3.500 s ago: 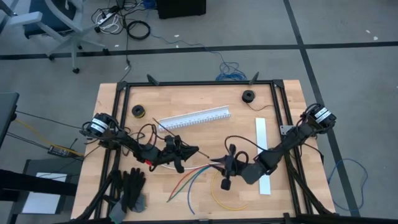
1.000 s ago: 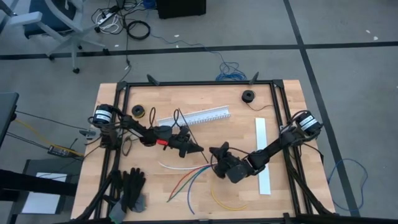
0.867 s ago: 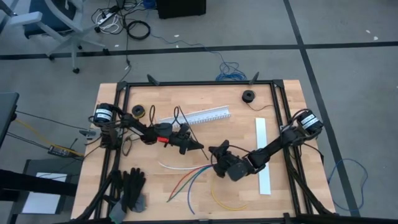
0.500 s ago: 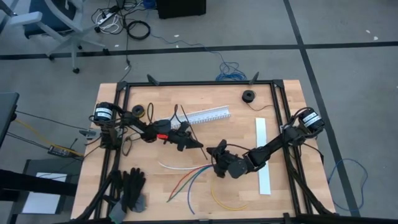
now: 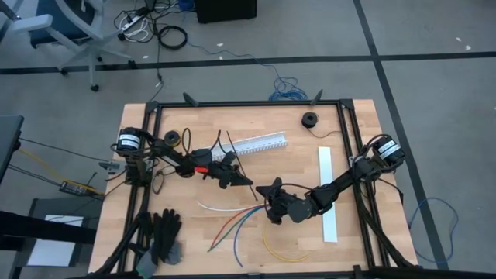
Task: Ziptie cables
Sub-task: Insert zip tie on the cable wire
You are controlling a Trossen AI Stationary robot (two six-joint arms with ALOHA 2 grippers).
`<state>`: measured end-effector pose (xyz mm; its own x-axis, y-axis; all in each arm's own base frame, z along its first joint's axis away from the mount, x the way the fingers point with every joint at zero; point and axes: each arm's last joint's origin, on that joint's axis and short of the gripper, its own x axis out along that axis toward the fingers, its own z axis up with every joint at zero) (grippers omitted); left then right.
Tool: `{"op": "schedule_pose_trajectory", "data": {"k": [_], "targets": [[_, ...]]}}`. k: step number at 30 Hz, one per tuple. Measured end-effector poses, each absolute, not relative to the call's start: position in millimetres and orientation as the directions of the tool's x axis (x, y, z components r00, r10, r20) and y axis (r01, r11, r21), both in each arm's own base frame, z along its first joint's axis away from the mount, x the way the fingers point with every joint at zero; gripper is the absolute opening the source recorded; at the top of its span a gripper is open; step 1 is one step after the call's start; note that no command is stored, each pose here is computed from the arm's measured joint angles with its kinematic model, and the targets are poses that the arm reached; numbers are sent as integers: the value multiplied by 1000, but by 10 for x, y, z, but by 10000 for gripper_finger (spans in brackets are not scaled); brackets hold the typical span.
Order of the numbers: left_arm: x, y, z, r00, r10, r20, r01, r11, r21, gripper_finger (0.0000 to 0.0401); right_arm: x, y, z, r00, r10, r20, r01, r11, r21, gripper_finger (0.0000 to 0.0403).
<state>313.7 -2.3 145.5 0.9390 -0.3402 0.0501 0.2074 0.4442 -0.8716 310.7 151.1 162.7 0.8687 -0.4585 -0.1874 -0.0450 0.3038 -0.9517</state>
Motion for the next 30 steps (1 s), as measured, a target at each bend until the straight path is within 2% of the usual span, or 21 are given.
{"op": "schedule_pose_trajectory", "data": {"k": [7,11,14,22,30], "targets": [[3137,-24,1454,937,-346,49,209,443,-872,0,3104,1517,1628,870,-456,-187,-67,268,-961,37],[3137,-24,1452,937,-346,47,207,443,-872,0,3099,1558,1635,892,-409,-191,-84,266,-960,56],[3137,-24,1452,937,-346,47,207,443,-872,0,3088,1594,1645,903,-386,-187,-108,219,-970,65],[3137,-23,1452,938,-344,47,206,443,-873,0,3105,1602,1722,913,-385,-132,-62,190,-980,61],[3138,-21,1456,941,-336,51,203,437,-876,0,3102,1581,1690,898,-413,-150,-96,148,-984,59]]}}
